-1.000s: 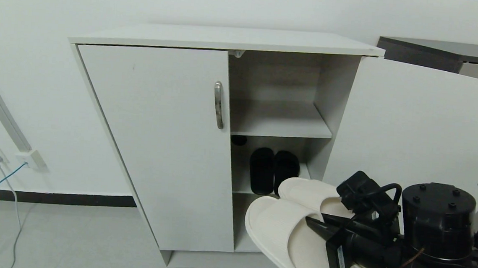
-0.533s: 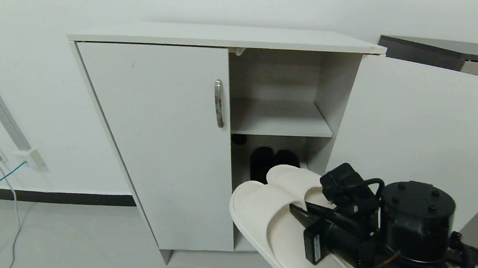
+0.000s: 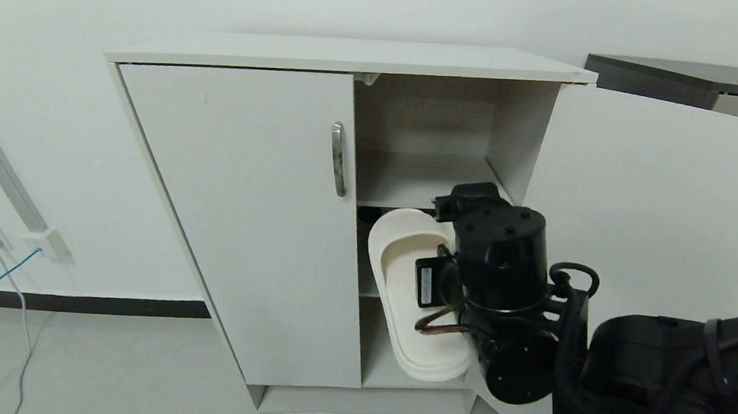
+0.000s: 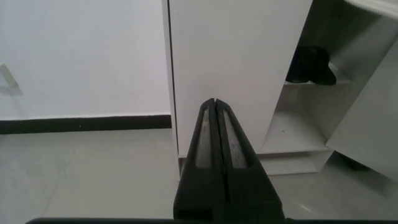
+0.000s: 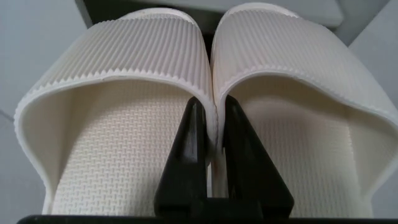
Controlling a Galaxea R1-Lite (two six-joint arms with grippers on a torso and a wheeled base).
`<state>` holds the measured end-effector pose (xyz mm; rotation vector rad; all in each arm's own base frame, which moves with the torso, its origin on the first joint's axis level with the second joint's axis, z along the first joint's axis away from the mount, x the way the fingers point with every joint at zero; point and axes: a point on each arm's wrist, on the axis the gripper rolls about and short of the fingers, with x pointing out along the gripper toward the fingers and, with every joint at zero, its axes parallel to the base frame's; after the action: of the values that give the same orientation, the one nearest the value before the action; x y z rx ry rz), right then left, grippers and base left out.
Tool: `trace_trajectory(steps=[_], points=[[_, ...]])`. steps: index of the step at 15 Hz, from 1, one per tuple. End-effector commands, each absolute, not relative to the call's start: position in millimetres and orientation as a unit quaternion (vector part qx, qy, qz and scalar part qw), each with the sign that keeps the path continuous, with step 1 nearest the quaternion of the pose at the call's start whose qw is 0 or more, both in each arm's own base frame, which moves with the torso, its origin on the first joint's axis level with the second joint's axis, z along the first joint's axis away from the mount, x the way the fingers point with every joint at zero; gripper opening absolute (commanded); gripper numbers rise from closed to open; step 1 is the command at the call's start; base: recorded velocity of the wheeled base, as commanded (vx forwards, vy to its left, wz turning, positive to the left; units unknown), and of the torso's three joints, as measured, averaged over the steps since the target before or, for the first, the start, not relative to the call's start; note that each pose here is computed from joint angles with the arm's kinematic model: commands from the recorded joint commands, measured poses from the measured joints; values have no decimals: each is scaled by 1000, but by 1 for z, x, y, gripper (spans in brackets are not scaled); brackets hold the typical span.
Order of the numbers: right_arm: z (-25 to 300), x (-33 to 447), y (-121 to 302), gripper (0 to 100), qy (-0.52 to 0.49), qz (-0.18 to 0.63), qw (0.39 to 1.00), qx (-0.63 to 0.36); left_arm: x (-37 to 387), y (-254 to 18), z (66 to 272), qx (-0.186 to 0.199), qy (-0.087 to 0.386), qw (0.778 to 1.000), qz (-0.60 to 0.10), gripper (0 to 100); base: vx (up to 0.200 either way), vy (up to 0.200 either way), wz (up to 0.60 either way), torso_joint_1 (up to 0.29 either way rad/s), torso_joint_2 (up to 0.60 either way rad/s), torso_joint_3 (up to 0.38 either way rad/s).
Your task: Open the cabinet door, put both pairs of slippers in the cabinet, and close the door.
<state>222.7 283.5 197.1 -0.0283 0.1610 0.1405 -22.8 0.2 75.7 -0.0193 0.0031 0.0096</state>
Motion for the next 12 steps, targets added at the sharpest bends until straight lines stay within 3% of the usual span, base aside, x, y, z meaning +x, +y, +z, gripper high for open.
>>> trace_trajectory(steps=[1,4,10,12], points=[[206,240,294,0,73,47,996,-7,-23,0,76,-10,1,1000,5,0,0,0,0,0,0,0],[209,271,295,0,70,15,997,-2,-23,0,76,-10,1,1000,5,0,0,0,0,0,0,0],[205,274,294,0,73,12,997,-5,-23,0,76,-9,1,1000,4,0,0,0,0,0,0,0],[205,274,294,0,73,12,997,-5,-23,0,76,-9,1,1000,4,0,200,0,0,2,5,5]])
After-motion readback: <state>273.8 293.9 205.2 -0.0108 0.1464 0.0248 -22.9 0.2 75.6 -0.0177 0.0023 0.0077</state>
